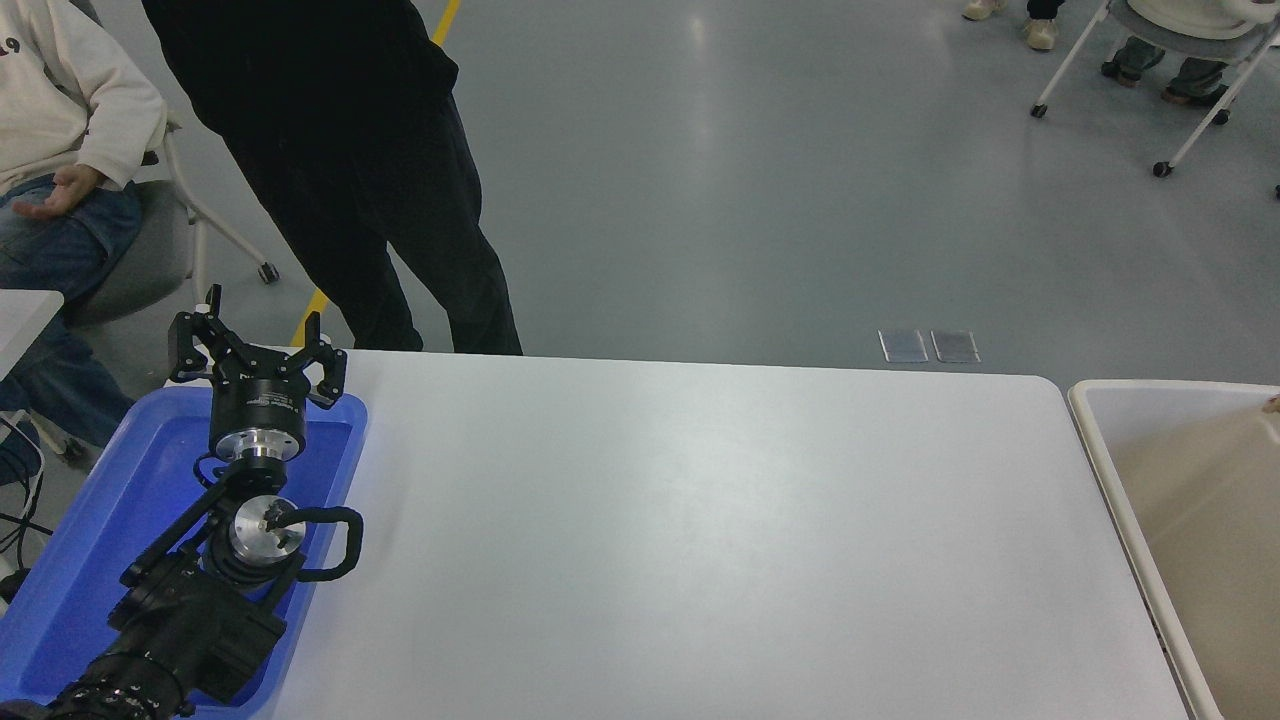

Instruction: Pick up paper ball place in dustbin

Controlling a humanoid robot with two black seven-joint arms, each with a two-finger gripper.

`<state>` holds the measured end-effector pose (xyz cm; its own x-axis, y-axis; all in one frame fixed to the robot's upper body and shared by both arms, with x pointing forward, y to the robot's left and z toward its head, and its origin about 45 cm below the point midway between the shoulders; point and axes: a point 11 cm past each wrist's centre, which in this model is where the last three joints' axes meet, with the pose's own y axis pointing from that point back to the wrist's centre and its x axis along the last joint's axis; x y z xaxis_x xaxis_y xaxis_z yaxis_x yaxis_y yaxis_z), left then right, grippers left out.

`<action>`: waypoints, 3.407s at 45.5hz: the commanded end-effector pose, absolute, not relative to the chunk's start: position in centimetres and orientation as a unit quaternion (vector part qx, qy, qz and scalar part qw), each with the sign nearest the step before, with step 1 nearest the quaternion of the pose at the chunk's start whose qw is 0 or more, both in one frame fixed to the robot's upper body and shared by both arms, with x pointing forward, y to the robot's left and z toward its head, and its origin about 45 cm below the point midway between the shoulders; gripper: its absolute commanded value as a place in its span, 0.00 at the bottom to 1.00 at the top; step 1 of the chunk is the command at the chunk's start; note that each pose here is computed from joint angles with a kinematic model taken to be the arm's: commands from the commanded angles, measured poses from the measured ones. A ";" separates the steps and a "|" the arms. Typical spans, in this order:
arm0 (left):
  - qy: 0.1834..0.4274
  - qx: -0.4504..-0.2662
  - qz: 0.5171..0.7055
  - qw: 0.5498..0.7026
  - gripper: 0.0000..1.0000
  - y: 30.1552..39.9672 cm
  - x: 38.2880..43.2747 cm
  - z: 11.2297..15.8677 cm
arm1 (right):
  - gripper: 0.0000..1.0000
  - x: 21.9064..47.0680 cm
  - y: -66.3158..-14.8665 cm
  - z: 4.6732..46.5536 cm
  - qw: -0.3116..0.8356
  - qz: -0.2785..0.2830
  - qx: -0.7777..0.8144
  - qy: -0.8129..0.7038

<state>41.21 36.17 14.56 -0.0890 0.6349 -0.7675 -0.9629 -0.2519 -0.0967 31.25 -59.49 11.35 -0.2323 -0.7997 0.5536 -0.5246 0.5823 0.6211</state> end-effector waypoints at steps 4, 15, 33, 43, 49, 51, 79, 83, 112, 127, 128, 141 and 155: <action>0.226 -0.363 0.703 0.568 0.99 36.19 41.20 14.54 | 0.00 27.1 -58.5 6.6 0.417 -0.217 0.413 -0.780; 0.225 -0.364 0.703 0.569 0.99 36.16 41.22 14.57 | 0.60 26.2 -59.2 6.6 0.412 -0.218 0.402 -0.788; 0.226 -0.363 0.703 0.568 0.99 36.19 41.20 14.54 | 1.00 25.9 -59.3 6.6 0.405 -0.218 0.409 -0.788; 0.226 -0.364 0.703 0.569 0.99 36.18 41.20 14.55 | 1.00 26.8 -60.1 7.9 0.398 -0.207 0.411 -0.794; 0.226 -0.364 0.703 0.569 0.99 36.18 41.20 14.55 | 1.00 29.7 -59.4 9.9 0.385 -0.188 0.436 -0.791; 0.225 -0.364 0.703 0.569 0.99 36.16 41.22 14.57 | 1.00 30.5 -59.0 10.4 0.379 -0.186 0.446 -0.789; 0.225 -0.364 0.703 0.569 0.99 36.16 41.22 14.57 | 1.00 42.2 -48.9 20.2 0.246 -0.145 0.615 -0.735; 0.226 -0.364 0.703 0.569 0.99 36.18 41.20 14.55 | 1.00 43.6 -46.5 21.8 0.186 -0.159 0.638 -0.730; 0.226 -0.364 0.703 0.569 0.99 36.18 41.20 14.55 | 1.00 47.1 -35.2 20.9 -0.045 -0.269 0.674 -0.687; 0.226 -0.363 0.703 0.568 0.99 36.19 41.20 14.54 | 1.00 45.7 -32.1 17.2 -0.098 -0.347 0.662 -0.658; 0.225 -0.364 0.702 0.569 0.99 36.15 41.22 14.58 | 1.00 45.6 -31.9 17.0 -0.099 -0.350 0.661 -0.656; 0.226 -0.363 0.703 0.568 0.99 36.19 41.20 14.54 | 1.00 43.9 -31.5 14.7 -0.115 -0.376 0.662 -0.639; 0.225 -0.364 0.702 0.569 0.99 36.15 41.22 14.58 | 1.00 42.4 -31.9 12.9 -0.139 -0.399 0.646 -0.636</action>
<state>41.21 36.17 14.56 -0.0888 0.6349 -0.7675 -0.9629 -0.2517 -0.0969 43.70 -31.70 14.48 -0.1018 -0.7493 -0.6544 -0.9326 -0.1571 0.3250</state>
